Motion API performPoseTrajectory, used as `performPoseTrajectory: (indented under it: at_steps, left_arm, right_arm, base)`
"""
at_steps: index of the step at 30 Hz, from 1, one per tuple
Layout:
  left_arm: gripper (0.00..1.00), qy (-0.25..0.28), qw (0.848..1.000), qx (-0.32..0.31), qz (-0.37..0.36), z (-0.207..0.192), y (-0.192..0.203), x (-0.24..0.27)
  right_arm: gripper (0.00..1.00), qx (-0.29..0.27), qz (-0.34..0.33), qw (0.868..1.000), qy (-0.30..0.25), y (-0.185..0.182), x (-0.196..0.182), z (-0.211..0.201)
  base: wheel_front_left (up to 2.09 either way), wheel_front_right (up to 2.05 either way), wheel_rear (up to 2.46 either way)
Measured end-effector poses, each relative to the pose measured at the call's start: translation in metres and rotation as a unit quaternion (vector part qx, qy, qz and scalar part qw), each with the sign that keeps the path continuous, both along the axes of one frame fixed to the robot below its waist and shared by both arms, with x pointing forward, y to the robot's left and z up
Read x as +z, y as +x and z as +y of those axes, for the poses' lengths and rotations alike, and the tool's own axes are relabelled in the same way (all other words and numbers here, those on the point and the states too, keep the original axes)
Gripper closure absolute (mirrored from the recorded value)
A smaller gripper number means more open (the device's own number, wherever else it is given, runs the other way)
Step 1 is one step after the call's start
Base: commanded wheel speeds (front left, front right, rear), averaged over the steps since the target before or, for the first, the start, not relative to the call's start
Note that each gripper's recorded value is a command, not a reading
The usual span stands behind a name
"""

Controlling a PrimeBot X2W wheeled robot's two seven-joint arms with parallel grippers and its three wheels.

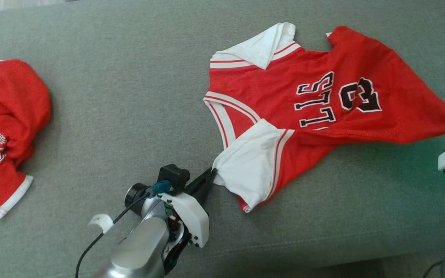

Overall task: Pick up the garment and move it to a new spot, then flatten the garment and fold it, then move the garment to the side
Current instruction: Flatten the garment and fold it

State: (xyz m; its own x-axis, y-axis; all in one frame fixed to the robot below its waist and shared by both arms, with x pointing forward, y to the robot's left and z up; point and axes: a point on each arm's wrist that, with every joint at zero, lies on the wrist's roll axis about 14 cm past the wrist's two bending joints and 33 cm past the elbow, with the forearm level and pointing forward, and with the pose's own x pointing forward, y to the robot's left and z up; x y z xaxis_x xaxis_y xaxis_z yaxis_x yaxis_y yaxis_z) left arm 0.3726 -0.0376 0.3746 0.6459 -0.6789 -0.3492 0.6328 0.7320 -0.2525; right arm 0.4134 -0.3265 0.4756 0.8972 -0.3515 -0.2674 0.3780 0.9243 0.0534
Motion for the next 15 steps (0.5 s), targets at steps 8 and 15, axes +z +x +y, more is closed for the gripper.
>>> performPoseTrajectory:
  at_steps: [8,15]
  left_arm:
    - [1.0,0.012,0.999,0.027,-0.026,0.016,0.008,0.011]
    - [1.0,-0.002,0.98,0.097,-0.175,0.057,0.049,0.096]
  right_arm:
    - [1.0,0.042,-0.021,0.999,-0.003,0.015,0.012,0.027]
    - [1.0,0.105,-0.057,0.993,-0.012,0.03,0.041,0.064]
  base:
    - [0.0,0.0,0.0]
    - [0.0,0.0,0.0]
